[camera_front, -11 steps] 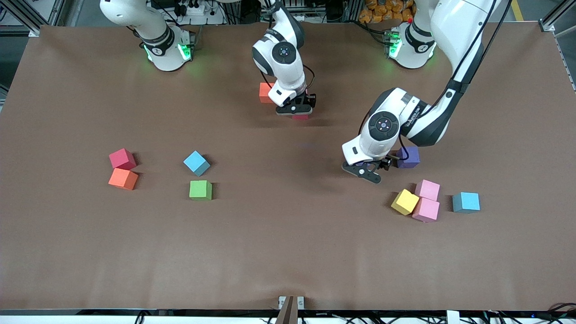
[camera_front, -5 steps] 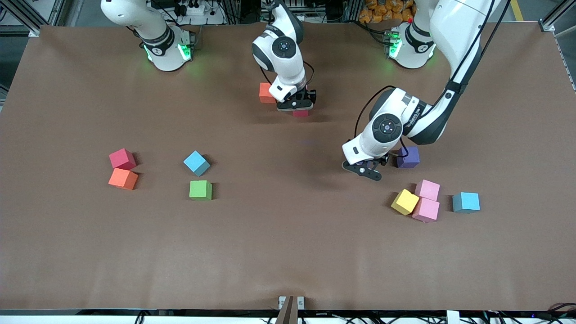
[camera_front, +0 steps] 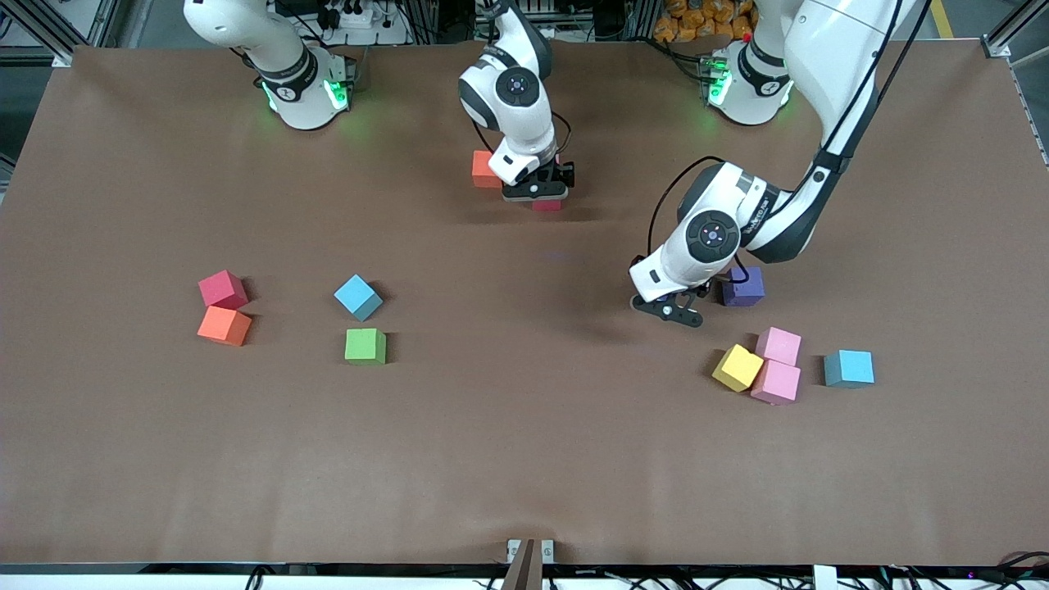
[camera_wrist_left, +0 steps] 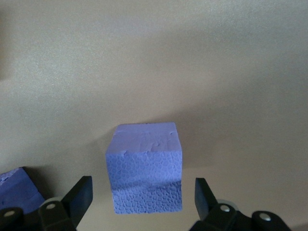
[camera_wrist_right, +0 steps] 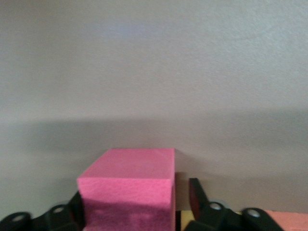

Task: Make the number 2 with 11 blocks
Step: 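Grasp the purple cube with the left gripper while the right gripper reaches cyan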

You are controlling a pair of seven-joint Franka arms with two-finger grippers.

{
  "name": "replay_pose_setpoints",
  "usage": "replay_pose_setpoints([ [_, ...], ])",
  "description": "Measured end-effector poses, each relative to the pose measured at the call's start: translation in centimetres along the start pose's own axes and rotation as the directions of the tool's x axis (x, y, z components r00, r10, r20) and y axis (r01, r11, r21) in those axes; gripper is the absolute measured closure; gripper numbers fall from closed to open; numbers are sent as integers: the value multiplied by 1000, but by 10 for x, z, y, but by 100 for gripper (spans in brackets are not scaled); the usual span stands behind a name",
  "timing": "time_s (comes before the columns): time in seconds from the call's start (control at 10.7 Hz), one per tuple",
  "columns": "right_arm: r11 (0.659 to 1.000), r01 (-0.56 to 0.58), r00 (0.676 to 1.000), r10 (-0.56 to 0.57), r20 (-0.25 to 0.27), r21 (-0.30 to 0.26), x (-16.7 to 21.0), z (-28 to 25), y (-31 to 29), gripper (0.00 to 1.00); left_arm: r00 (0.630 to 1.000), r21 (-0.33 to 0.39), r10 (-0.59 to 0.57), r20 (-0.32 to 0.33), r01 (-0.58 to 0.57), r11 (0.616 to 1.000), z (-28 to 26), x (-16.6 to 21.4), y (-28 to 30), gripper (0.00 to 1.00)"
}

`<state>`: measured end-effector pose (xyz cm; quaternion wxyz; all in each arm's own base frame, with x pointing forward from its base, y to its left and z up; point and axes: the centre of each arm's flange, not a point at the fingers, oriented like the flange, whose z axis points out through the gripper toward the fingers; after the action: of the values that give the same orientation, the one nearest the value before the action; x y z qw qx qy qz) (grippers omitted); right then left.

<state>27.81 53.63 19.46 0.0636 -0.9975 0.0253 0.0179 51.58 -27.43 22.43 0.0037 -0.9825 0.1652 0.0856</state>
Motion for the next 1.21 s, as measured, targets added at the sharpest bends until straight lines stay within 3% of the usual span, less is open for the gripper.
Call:
replay_pose_setpoints([
  [0.09, 1000, -10, 1000, 10, -6, 2, 5, -2, 1, 0, 1000, 0, -3, 1, 3, 1000, 0, 0, 0, 6],
  [0.37, 999, -47, 999, 47, -26, 24, 20, -16, 1, 0, 1000, 0, -7, 8, 7, 1000, 4, -2, 0, 11],
  [0.56, 995, -85, 996, 87, -35, 46, 28, -28, -1, 0, 1000, -5, -7, 6, 7, 1000, 10, -1, 0, 21],
  [0.75, 993, -97, 994, 101, -51, 64, 47, -42, 3, 0, 1000, -8, -9, 2, 9, 1000, 11, 0, 0, 44],
  [1.21, 994, 107, 992, -107, -67, -1, 172, -104, 93, 0, 996, -13, -81, -34, 80, 997, -4, 3, 13, 49],
])
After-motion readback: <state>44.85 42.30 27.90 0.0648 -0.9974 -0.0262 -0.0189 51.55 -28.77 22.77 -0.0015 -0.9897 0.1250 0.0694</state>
